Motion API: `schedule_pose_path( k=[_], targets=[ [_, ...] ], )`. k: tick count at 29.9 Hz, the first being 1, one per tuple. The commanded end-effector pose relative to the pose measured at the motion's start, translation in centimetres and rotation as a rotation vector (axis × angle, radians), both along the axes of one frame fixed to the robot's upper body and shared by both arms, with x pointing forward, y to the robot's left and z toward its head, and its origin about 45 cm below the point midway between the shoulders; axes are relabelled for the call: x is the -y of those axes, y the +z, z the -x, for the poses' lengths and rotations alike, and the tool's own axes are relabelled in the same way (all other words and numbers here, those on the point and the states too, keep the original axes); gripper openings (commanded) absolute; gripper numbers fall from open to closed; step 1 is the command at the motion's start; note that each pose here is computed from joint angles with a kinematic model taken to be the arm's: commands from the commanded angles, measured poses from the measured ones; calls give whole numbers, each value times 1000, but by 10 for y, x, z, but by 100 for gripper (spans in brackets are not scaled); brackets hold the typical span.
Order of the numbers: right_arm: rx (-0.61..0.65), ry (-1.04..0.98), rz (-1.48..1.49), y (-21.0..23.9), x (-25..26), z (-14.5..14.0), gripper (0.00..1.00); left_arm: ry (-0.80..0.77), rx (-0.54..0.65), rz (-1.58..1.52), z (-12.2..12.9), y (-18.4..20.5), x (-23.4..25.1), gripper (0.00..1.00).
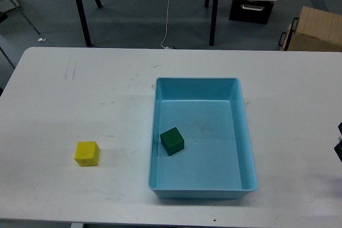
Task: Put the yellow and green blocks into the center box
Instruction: 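Swing the left gripper up and bring it down toward the yellow cube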
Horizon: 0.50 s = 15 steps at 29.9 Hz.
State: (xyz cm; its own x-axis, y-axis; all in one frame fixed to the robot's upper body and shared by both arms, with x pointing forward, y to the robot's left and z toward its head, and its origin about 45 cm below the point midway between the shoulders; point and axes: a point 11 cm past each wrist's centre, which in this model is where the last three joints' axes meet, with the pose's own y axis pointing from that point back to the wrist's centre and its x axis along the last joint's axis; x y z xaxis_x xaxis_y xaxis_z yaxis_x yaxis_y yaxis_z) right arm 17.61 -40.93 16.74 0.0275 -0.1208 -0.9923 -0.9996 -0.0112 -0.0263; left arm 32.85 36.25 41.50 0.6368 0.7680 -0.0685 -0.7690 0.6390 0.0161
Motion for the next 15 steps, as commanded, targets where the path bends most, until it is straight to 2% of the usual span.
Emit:
schedule_pose_path(
  k=[1, 7, 12, 15],
  targets=[
    [1, 2, -2, 0, -1, 0, 100, -121, 36, -260, -14, -5, 39, 100],
    [7, 4, -11, 0, -4, -3, 100, -325, -5, -537, -32, -35, 100, 100],
    [11, 16, -16, -1, -8, -5, 100, -435, 44, -840, -41, -22, 131, 100],
    [11, 16, -16, -1, -8, -5, 100, -511, 27, -1064, -42, -27, 146, 100]
  ],
)
